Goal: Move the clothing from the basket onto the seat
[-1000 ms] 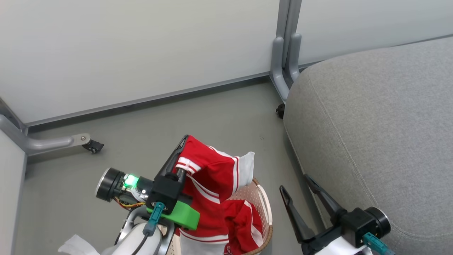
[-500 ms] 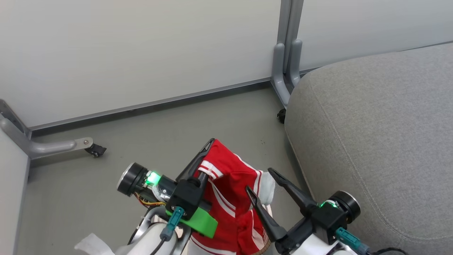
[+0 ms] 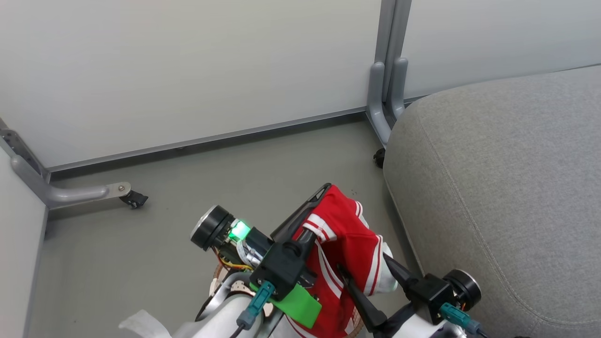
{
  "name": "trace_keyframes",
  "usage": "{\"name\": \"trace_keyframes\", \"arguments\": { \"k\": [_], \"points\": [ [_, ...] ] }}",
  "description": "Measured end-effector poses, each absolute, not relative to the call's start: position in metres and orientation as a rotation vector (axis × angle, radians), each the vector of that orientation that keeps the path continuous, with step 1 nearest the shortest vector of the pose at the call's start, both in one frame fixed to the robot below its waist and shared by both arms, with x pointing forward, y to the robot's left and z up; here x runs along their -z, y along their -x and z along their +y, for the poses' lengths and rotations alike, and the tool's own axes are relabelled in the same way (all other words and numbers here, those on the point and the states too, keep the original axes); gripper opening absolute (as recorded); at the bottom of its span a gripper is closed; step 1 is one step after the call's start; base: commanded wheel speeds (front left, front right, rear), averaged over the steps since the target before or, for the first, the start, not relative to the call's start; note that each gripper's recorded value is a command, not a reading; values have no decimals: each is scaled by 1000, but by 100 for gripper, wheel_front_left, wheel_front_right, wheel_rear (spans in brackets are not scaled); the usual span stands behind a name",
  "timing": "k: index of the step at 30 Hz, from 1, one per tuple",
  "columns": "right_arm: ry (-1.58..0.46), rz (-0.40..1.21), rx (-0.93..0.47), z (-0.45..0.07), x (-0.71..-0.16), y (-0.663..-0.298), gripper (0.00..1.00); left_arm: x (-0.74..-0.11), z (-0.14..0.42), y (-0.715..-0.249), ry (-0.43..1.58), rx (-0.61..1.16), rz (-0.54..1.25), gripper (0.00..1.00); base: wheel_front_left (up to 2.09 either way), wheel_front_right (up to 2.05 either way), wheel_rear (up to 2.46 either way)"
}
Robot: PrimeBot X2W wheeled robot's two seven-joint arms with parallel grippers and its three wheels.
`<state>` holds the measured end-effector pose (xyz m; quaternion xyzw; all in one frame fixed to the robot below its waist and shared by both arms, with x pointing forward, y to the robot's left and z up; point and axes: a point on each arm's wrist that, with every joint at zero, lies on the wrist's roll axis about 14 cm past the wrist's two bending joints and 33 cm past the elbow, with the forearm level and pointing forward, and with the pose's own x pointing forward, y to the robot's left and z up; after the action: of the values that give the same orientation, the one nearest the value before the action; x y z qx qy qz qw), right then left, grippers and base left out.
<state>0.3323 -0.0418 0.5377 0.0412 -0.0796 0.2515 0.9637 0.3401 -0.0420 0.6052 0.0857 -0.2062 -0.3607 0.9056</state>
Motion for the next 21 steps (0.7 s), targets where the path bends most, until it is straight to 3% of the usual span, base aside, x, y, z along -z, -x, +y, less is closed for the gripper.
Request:
{"name": "trace_keyframes", "arguments": {
  "k": [11,13,21],
  "points": [
    [-109,-57,-536,-32,-508,-329,100,-613,-46,-331,-172,765,-442,0,0,0,0],
    [-106,-47,-561,-26,-505,-325,0,-613,-45,-331,-171,766,-439,0,0,0,0],
    [-164,-38,-573,-22,-507,-323,0,-607,-42,-333,-173,756,-418,0,0,0,0]
  ]
}}
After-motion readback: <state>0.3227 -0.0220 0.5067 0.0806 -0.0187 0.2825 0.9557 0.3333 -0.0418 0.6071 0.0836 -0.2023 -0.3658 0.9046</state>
